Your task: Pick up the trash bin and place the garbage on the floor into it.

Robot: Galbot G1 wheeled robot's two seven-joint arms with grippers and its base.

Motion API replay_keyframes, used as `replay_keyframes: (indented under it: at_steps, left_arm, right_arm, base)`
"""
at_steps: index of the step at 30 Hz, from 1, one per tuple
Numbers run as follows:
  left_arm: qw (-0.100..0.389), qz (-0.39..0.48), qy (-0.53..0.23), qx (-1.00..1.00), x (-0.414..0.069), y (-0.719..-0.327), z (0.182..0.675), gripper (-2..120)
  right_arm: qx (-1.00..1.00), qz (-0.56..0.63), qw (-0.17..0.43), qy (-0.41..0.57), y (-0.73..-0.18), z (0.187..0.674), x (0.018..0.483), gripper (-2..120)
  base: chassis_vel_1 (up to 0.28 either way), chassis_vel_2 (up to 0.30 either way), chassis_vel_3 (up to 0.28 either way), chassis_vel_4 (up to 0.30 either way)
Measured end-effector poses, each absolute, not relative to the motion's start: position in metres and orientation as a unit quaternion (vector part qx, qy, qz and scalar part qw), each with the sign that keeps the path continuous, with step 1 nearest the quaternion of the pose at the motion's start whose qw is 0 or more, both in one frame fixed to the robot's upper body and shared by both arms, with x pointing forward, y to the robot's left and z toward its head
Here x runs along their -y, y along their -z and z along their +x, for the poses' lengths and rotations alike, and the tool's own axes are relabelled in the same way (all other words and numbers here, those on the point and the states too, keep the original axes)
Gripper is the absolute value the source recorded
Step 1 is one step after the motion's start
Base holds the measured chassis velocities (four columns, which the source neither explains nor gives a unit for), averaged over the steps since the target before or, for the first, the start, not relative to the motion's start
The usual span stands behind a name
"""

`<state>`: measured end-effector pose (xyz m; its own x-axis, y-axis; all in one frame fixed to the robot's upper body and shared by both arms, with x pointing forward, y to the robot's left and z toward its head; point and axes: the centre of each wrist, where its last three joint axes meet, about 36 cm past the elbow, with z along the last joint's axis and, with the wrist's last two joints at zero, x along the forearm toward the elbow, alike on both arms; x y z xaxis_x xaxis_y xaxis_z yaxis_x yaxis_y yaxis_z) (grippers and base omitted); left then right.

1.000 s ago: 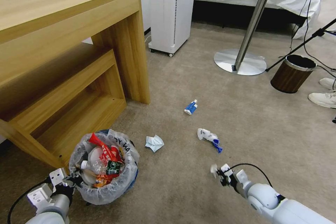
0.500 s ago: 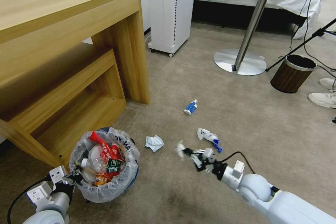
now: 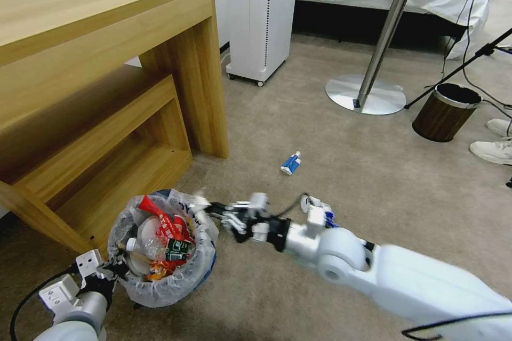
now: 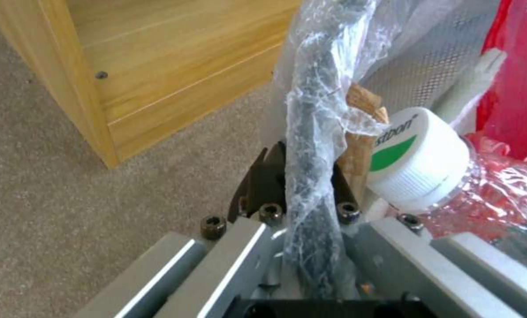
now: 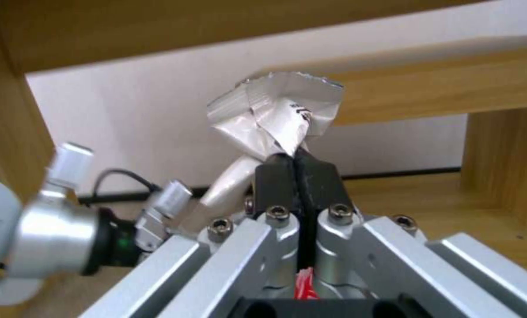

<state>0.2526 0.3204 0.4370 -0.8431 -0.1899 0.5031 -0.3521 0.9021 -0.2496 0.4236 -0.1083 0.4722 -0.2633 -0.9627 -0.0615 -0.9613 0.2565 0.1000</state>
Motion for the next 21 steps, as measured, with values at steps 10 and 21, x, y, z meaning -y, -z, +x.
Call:
replay_keyframes:
  at_steps: [10, 21]
  left_arm:
    - [0.241, 0.145, -0.173, 0.944, -0.318, -0.436, 0.250, 0]
    - [0.241, 0.146, -0.173, 0.944, -0.318, -0.434, 0.250, 0]
  right_arm:
    - [0.818, 0.572, 0.059, 0.013, -0.448, 0.455, 0.094, 0]
    - [0.826, 0.553, 0.105, -0.007, -0.411, 0.456, 0.089, 0]
  base:
    - [0.000, 0.000, 0.000, 0.000]
    - [0.000, 0.000, 0.000, 0.000]
